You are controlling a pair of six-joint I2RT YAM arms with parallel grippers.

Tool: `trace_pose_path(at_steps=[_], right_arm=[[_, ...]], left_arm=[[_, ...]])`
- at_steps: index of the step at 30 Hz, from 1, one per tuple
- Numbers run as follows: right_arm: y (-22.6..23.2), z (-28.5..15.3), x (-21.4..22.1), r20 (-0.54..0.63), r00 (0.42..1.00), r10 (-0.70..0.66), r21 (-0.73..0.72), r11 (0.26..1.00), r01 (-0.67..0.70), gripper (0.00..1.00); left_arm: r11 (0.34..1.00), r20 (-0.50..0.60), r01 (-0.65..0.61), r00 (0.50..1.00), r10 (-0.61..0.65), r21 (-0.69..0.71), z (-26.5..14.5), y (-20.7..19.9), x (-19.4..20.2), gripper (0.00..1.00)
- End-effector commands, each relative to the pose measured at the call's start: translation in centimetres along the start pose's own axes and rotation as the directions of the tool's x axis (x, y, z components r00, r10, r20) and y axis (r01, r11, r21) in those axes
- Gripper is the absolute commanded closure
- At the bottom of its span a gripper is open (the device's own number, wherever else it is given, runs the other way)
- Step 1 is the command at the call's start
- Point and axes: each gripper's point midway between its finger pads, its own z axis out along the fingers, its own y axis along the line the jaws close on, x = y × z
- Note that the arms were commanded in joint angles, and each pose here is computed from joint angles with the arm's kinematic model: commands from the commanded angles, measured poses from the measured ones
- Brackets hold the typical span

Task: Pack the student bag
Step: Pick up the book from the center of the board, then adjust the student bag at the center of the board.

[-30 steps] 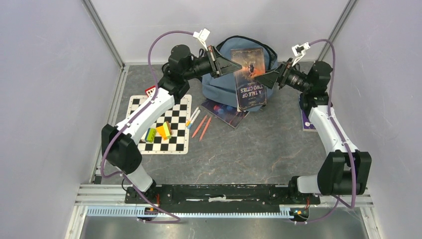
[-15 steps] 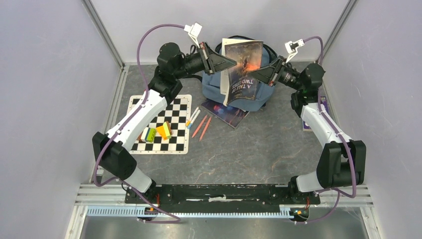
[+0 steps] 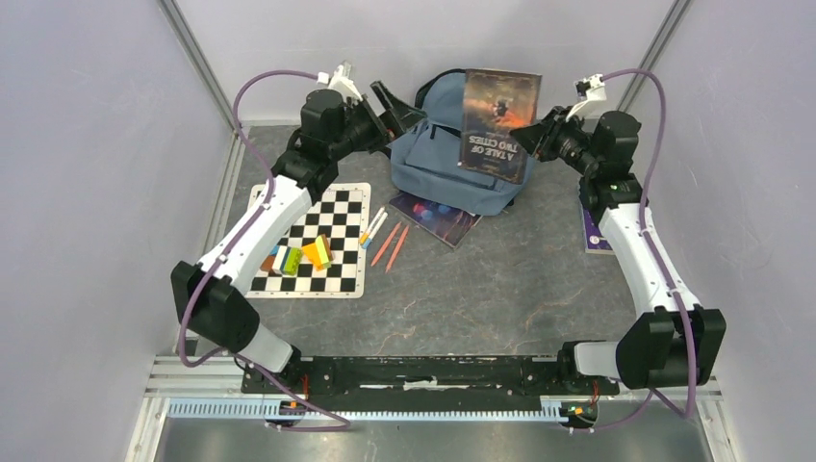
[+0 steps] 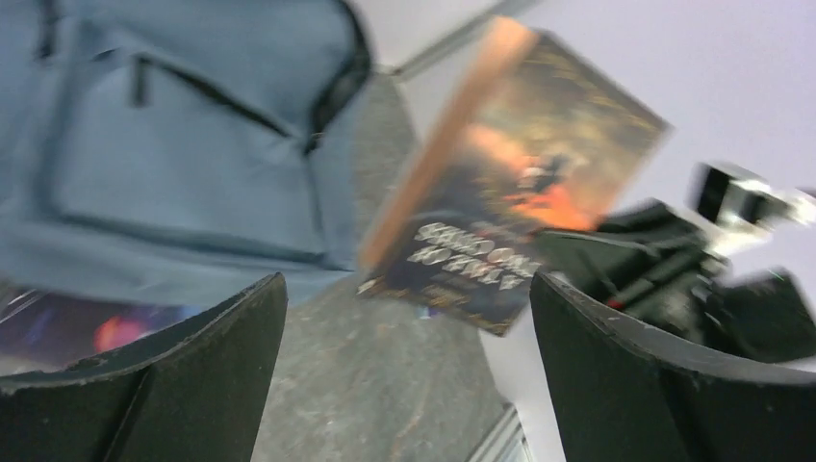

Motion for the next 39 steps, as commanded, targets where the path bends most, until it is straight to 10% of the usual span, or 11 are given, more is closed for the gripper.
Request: trace_pose_path(at_steps=[1,21,28,39], right_arm=[[-4.9,-3.4,-7.1,0.078,0.964,-0.255,0.416,0.887,0.201,1.00],[-9.4,-7.8,-8.3,-0.047,0.913,-0.405,0.682,0.655,0.326,1.00],[-9.6,-8.5,-8.7,-0.057,0.903,-0.426,0.705,0.624,0.339,1.00],[-8.5,-8.6,-10.2,0.021,0.890,-0.455,0.703,0.640,0.310,1.00]], left_arm=[[0.926,-0.028,0.160,0.983,-0.181,-0.342,1.4,10.0,2.9,0.00],[0.711,-0.128,0.448,0.792,-0.597,-0.543,12.2,20.2,15.3,0.01],[0.814,-0.235,0.297,0.858,-0.457,-0.499,13.5,18.5,13.6,0.58],[0.997,-0.531,-0.029,0.847,-0.016,-0.075,5.5,10.8,8.9,0.98]])
